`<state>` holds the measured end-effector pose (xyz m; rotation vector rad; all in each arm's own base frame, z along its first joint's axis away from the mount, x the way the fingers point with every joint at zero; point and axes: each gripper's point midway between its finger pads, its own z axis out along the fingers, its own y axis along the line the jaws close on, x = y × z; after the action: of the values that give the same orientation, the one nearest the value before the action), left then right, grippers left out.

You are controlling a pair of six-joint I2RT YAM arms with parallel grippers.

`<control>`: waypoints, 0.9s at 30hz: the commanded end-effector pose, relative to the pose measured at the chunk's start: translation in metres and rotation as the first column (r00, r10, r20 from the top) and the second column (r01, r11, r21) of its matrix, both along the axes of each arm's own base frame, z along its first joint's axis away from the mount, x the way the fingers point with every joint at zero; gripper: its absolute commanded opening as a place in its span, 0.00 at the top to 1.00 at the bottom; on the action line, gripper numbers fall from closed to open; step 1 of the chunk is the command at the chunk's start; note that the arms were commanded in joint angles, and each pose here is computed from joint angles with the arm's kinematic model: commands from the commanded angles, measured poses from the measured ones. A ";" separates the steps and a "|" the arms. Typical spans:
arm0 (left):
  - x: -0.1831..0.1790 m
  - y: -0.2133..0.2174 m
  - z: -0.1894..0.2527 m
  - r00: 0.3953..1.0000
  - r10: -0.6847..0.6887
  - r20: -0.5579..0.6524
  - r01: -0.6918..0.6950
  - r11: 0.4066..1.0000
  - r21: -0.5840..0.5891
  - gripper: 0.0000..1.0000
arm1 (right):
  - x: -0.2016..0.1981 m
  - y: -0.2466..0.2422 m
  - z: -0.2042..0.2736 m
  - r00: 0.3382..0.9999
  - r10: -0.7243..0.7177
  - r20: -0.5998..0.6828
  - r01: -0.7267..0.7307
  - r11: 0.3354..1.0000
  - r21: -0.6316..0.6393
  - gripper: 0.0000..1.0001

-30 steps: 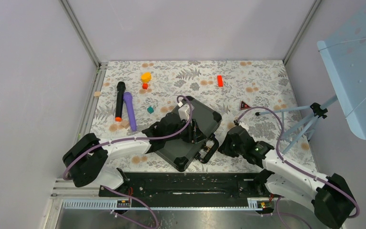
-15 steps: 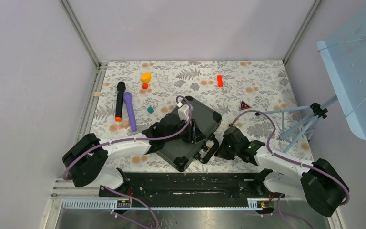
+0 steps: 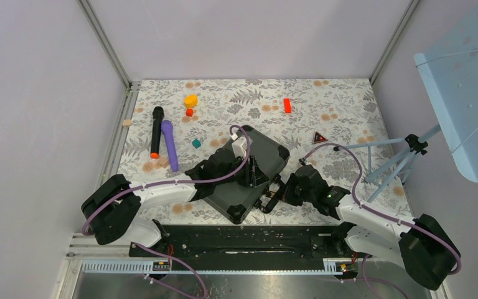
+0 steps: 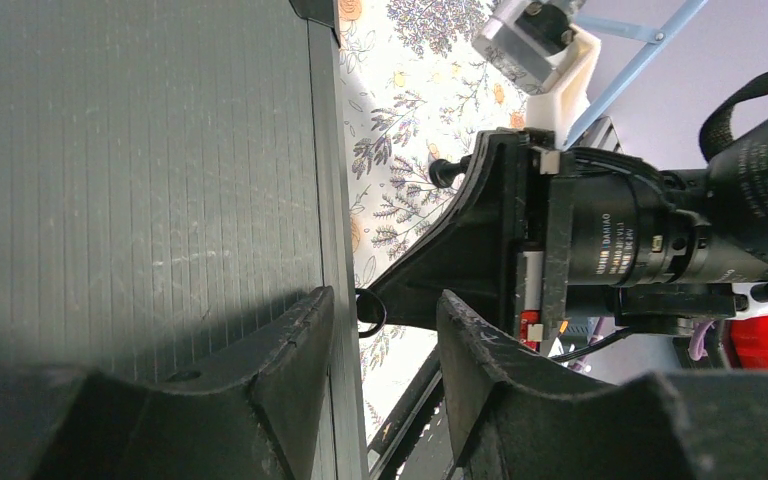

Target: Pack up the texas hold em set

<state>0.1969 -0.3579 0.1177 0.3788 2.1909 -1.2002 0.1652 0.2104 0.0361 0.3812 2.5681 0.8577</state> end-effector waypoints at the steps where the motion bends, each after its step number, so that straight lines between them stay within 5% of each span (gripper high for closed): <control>1: -0.064 0.078 -0.120 0.954 0.044 -0.297 0.087 0.906 0.414 0.56 | 0.013 0.003 0.017 0.995 -0.044 0.084 0.040 0.998 0.048 1.00; 27: -0.063 0.074 -0.121 0.951 0.049 -0.306 0.086 0.907 0.413 0.57 | 0.048 0.040 0.058 0.984 -0.047 0.170 0.018 0.986 0.167 1.00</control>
<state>0.1979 -0.3588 0.1190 0.3769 2.1853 -1.2034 0.1963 0.2274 0.0565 0.3975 2.4468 0.9075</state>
